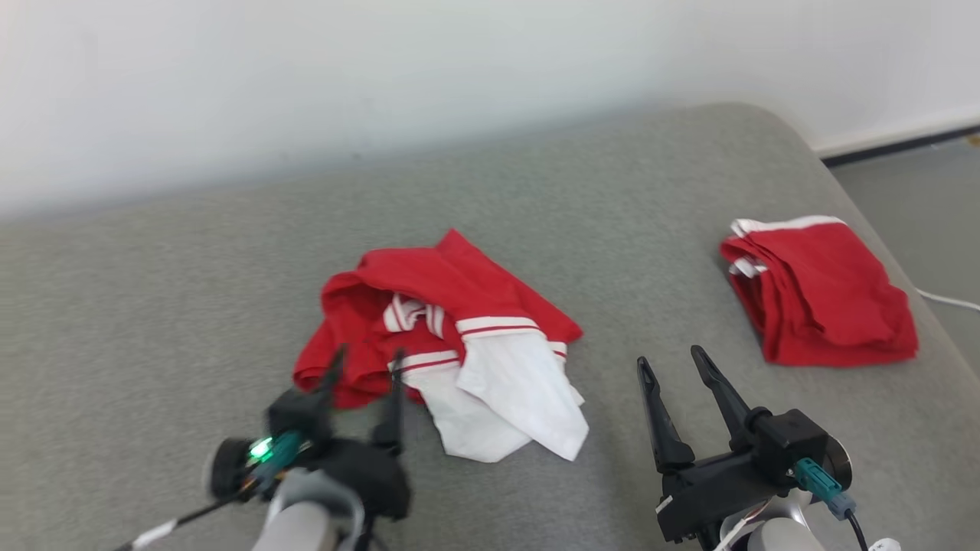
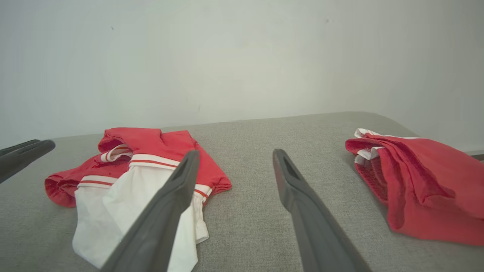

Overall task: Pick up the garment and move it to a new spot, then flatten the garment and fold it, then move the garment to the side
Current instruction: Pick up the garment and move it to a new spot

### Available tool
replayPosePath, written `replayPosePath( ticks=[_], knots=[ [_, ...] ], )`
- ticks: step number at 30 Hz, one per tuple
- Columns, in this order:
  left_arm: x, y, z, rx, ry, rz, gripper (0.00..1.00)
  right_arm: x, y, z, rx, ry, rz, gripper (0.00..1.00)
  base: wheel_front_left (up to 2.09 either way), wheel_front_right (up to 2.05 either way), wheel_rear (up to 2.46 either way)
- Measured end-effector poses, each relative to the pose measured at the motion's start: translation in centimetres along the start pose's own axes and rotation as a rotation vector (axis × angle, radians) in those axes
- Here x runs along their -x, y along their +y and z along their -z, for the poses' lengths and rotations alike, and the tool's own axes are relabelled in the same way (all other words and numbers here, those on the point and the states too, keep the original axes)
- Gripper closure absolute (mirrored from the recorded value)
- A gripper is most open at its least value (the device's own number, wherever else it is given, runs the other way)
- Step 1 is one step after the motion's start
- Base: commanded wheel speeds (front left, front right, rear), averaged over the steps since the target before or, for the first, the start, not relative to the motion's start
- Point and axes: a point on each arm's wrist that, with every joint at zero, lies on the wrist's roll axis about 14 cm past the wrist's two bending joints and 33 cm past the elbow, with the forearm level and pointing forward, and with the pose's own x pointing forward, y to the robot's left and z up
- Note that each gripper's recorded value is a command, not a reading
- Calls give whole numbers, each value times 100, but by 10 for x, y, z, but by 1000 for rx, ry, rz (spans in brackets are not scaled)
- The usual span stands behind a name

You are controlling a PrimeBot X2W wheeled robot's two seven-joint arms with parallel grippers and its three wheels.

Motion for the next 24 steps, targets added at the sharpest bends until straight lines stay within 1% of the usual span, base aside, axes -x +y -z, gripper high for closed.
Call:
replayPosePath(
  ticks=[3, 6, 8, 13, 16, 20, 24],
  knots=[
    [25, 40, -8, -26, -37, -133, 0, -4, 7, -3, -5, -12, -20, 0, 0, 0, 0],
    [58, 75, -7, -47, -46, -252, 0, -3, 13, 0, -12, -6, -34, 0, 0, 0, 0],
    [81, 94, -3, -50, -42, -326, 0, -3, 19, 3, -15, 1, -50, 0, 0, 0, 0],
    [136, 130, 2, -61, -45, -492, 0, -1, 34, 7, -16, 13, -88, 0, 0, 0, 0],
    [161, 140, 0, -86, -55, -550, 0, 1, 39, 9, -15, 19, -101, 0, 0, 0, 0],
    [187, 145, 4, -104, -46, -595, 0, 6, 40, 13, -16, 29, -99, 0, 0, 0, 0],
    [199, 143, 4, -116, -49, -607, 0, 11, 40, 17, -21, 40, -97, 0, 0, 0, 0]
  ],
)
